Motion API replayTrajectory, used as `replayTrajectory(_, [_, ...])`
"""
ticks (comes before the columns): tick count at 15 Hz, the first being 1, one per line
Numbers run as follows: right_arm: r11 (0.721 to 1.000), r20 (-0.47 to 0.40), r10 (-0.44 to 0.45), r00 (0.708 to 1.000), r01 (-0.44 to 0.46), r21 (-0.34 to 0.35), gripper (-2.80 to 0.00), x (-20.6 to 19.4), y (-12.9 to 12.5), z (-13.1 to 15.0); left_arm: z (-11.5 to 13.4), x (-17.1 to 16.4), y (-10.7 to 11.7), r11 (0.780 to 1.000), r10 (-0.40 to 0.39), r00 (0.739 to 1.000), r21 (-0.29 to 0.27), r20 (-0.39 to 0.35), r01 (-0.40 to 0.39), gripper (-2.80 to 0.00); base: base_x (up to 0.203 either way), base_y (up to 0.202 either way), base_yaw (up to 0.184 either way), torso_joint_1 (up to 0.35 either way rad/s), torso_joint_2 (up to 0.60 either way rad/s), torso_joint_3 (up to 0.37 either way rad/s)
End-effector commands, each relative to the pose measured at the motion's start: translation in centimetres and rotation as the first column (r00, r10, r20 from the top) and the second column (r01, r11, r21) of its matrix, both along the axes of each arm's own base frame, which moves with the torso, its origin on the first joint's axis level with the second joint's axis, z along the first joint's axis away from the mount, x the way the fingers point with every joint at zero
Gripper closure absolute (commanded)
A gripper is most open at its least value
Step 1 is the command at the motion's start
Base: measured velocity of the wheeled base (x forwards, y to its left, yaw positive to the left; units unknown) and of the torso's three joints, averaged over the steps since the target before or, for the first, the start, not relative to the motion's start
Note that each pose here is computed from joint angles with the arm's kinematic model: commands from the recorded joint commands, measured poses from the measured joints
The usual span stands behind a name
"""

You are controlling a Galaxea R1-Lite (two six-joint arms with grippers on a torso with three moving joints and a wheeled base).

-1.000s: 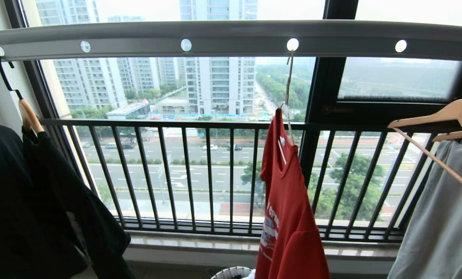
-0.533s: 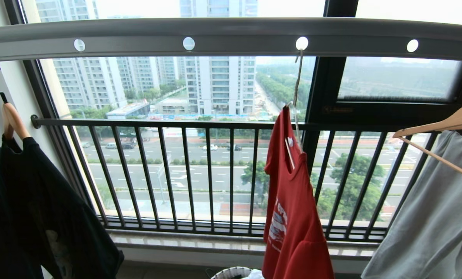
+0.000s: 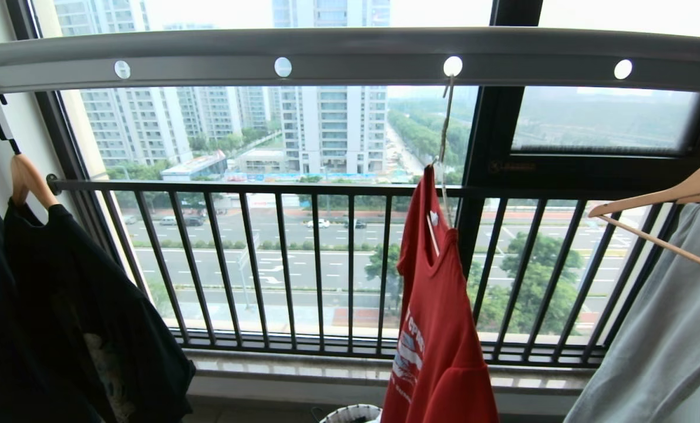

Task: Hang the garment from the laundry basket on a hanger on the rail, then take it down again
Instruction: Take the clothes off the clothes rack

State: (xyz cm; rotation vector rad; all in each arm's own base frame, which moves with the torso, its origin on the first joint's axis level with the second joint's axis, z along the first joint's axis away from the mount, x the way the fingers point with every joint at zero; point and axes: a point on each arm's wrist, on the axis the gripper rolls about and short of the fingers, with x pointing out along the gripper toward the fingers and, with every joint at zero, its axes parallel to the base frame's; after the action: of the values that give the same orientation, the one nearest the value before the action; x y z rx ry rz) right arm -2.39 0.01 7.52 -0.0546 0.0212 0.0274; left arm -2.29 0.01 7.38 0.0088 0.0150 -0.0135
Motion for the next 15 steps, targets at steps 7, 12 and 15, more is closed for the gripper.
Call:
replayTrajectory(7, [1.0, -0.001, 0.001, 1.0, -0.001, -0.001, 0.0, 0.01, 0.0, 0.0, 0.0, 0.01, 0.0, 1.0, 0.0, 1.0, 0.0, -0.002, 0.0, 0.0, 0.0, 0.0, 0.0, 0.0, 0.0, 0.0])
replayTrajectory(12, [1.0, -0.001, 0.001, 1.0, -0.001, -0.001, 0.0, 0.01, 0.0, 0.0, 0.0, 0.01, 0.0, 1.0, 0.0, 1.0, 0.0, -0.002, 0.0, 0.0, 0.0, 0.0, 0.0, 0.0, 0.0, 0.0])
replayTrajectory(15, [1.0, -0.001, 0.001, 1.0, -0.001, -0.001, 0.0, 0.01, 0.0, 0.0, 0.0, 0.01, 0.0, 1.0, 0.0, 1.0, 0.0, -0.002, 0.0, 0.0, 0.0, 0.0, 0.0, 0.0, 0.0, 0.0])
